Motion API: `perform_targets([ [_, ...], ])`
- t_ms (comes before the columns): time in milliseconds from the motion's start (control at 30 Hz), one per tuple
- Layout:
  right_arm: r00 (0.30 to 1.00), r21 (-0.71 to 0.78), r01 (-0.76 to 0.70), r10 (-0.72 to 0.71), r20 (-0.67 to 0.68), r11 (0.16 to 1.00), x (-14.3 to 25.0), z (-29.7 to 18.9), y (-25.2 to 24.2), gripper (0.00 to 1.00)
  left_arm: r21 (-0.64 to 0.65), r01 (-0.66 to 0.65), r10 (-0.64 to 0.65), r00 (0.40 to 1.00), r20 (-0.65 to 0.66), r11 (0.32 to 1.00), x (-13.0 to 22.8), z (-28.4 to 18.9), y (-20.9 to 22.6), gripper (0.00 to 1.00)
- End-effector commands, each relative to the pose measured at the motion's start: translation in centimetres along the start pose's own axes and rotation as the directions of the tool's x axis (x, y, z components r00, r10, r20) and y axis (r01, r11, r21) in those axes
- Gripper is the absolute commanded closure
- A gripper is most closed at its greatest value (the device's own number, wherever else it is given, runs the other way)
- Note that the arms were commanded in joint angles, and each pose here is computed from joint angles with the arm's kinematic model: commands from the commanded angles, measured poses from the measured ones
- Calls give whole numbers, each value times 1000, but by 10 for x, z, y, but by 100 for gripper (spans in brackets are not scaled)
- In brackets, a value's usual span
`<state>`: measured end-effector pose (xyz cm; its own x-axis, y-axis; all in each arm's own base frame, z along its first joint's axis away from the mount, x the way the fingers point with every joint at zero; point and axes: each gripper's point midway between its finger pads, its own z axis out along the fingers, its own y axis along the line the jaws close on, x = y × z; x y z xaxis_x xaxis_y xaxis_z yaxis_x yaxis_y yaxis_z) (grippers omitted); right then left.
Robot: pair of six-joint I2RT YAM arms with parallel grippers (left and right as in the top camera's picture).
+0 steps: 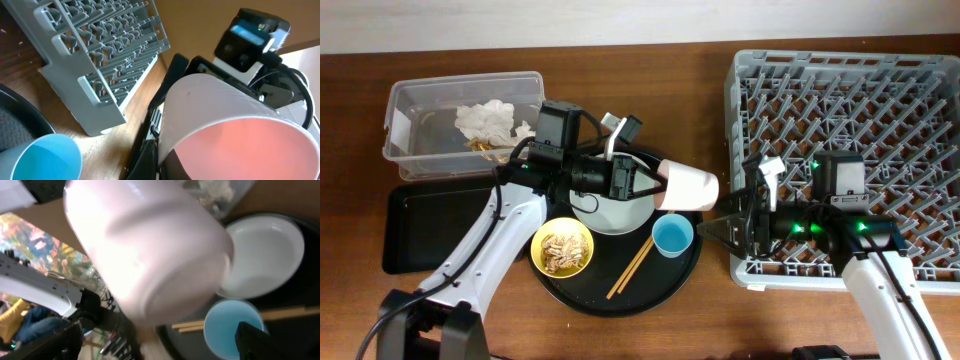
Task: Sort waste into correct bins and load items into the dishwasher rack
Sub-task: 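Lift the pink cup and hand it to the right gripper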
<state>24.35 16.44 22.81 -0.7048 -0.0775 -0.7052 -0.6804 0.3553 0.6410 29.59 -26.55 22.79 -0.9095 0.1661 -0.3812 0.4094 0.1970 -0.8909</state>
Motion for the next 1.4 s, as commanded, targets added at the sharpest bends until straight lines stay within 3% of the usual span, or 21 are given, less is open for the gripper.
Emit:
perform_targets([
  [0,990,-59,137,-134,49,989,-18,-1,13,2,39,27,-26,999,-19,999,3,1,-6,100],
  [200,967,-102,244,-234,99,965,-32,-2,23,2,53,46,-42,997,-61,998,11,15,-14,100],
  [367,965,-104,250,-240,102,963,-32,-3,23,0,62,48,-42,995,-85,997,17,23,-19,100],
  [500,966,-125,250,-237,106,960,-32,-3,27,18,70,46,-41,997,-71,997,11,23,-22,100],
  [733,966,-125,248,-235,106,961,-32,-3,27,28,80,33,-29,998,-53,996,4,23,-25,100],
  [1100,959,-120,273,-260,115,955,-35,-3,27,23,80,33,-29,998,-54,996,4,23,-25,100],
  [1367,957,-119,280,-267,118,953,-36,-3,27,36,79,33,-28,998,-53,996,4,23,-25,100],
])
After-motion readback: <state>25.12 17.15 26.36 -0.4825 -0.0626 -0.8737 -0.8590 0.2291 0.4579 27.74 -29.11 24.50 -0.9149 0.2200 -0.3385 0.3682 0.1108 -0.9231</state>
